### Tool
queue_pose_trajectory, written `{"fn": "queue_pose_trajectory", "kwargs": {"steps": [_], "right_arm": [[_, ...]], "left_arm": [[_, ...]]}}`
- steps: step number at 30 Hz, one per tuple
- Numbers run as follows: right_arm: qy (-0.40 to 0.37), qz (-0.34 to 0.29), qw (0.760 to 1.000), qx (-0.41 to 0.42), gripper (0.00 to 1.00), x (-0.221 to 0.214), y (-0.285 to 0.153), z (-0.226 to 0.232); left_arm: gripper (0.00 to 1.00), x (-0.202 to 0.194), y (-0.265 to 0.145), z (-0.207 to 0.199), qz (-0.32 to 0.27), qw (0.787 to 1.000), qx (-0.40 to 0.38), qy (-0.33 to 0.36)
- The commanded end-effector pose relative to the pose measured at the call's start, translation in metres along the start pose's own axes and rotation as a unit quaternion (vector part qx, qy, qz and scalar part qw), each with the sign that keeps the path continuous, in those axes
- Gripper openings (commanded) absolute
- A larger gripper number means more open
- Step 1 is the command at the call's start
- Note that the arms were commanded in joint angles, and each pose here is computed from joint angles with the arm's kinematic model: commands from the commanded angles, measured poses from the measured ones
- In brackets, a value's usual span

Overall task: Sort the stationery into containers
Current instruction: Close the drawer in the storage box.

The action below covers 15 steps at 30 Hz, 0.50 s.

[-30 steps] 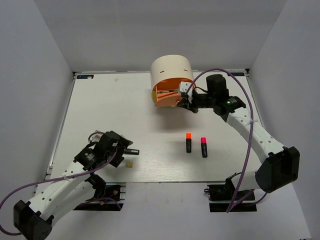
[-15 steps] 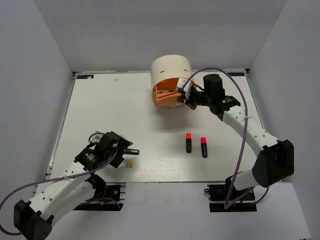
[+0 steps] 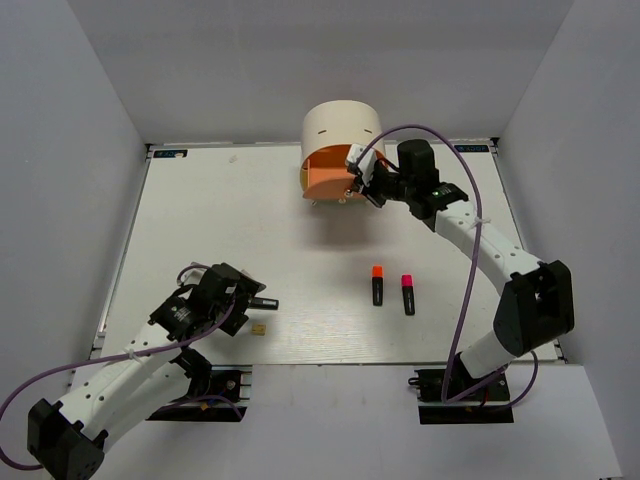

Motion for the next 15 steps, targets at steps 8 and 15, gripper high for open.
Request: {"fn": "queue_pose_trajectory", "kwargs": {"steps": [8,15], "right_arm": [[-0.026,-0.031,0.999,-0.026,0.0,0.019,0.001,-0.022],[-0.023,-0.034,0.999,-0.03,0.0,0.018,0.004,-0.023]], "left_arm": [[1.0,0.0,0.001,-0.003,0.001,1.0,-0.005,-0.006],[1.0,0.0,0.001,-0.003,0.001,1.0,-0.005,-0.006]]}}
Point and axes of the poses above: each gripper's point midway between its finger pads, its own y axis out along the fingers, its own z axis along the line the jaws close on, x = y × z, the point moved 5 cm from there along -y, back along the fingers, and after that the axes turned 3 degrees about -y, right-handed, at the moved point
